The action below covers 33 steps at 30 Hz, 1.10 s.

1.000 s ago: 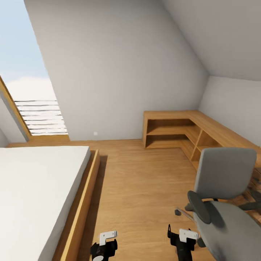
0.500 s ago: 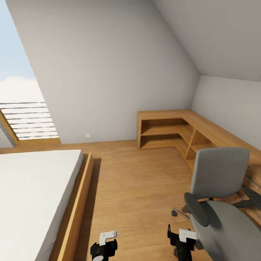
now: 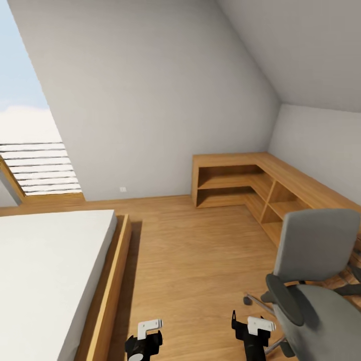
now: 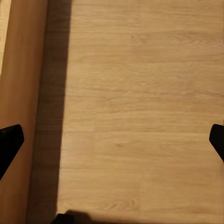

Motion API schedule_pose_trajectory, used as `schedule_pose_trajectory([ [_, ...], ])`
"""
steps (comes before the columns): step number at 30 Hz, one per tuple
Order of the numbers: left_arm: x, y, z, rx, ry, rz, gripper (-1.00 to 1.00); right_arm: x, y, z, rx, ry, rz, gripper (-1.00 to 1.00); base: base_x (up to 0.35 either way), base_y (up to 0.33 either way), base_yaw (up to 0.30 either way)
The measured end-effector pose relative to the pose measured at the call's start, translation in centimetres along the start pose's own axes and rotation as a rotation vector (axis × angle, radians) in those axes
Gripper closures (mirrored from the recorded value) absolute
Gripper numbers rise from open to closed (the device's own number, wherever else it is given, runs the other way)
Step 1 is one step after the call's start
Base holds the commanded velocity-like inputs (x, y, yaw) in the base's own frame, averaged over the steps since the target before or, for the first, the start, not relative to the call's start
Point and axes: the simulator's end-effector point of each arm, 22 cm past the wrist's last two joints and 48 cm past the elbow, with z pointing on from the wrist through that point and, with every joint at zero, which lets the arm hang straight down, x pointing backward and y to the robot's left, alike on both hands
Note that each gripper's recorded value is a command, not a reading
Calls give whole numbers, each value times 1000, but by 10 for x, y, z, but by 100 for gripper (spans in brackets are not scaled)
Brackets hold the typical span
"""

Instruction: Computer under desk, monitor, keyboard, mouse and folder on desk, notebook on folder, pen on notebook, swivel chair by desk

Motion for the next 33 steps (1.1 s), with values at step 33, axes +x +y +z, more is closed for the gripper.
schedule_pose_trajectory([
  [33,1,0,0,-1,1,0,-100,0,0,0,0,-1,0,-100,222,25,0],
])
